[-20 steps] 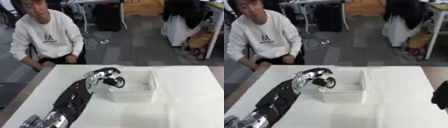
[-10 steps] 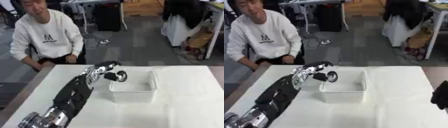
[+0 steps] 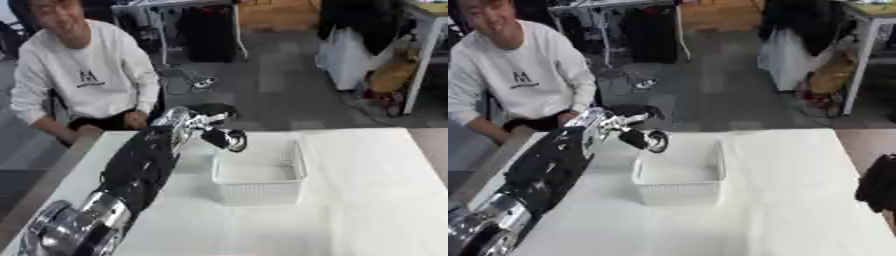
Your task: Pick up objects on the table and place them in the box.
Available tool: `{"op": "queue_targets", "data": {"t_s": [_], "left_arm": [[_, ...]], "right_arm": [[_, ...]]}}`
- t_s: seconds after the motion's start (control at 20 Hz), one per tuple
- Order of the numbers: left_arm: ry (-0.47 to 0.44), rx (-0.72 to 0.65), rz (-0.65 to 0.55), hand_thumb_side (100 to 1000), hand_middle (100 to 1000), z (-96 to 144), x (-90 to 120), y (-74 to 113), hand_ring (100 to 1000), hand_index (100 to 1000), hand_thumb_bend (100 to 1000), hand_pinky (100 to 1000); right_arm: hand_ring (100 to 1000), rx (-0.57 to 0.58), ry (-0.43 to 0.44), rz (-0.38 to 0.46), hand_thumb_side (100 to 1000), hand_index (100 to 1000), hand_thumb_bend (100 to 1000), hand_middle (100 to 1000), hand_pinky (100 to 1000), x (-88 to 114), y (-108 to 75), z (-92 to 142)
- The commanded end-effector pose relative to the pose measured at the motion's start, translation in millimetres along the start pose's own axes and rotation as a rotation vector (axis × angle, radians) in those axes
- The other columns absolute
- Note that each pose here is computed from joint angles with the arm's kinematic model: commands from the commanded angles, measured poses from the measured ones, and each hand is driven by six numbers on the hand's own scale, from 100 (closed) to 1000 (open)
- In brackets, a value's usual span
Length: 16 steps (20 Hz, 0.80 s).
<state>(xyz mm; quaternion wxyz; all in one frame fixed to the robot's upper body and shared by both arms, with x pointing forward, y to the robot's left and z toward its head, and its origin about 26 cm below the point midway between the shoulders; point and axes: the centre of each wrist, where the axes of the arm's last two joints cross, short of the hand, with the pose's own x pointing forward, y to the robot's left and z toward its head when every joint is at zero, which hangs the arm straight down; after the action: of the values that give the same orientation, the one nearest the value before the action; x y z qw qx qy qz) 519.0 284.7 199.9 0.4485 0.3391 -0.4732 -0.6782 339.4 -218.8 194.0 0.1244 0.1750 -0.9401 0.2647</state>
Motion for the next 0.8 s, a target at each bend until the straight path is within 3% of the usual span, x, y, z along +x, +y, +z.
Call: {"op": "queue_targets", "data": {"t_s": [0.05, 0.1, 0.5, 0.8], "left_arm": [[0.024, -0.063, -0.071, 672, 1000, 9.9, -9.4, 24.8, 1000, 1000, 750, 1000], [0.024, -0.089, -0.082, 643, 1000, 10.2, -9.2, 27.3, 1000, 1000, 756, 1000], [0.041, -0.293, -0.151, 681, 1000, 15.3, -11.0, 50.7, 1000, 1000, 845, 1000], [0.06, -0.421, -0.211, 684, 1000, 24.0, -11.7, 78.9, 1000, 1000, 911, 1000]], "right_arm": [[386, 0.152, -0.133, 0.084, 896, 484, 100, 371, 100, 4.9, -4.3, -9.8], [386, 0.155, -0.135, 0.084, 887, 484, 100, 370, 100, 4.9, -4.4, -10.5], [388, 0.183, -0.155, 0.088, 889, 484, 100, 371, 100, 5.3, -6.2, -18.6], [386, 0.209, -0.172, 0.091, 890, 483, 100, 368, 100, 5.7, -8.2, -25.4]]}}
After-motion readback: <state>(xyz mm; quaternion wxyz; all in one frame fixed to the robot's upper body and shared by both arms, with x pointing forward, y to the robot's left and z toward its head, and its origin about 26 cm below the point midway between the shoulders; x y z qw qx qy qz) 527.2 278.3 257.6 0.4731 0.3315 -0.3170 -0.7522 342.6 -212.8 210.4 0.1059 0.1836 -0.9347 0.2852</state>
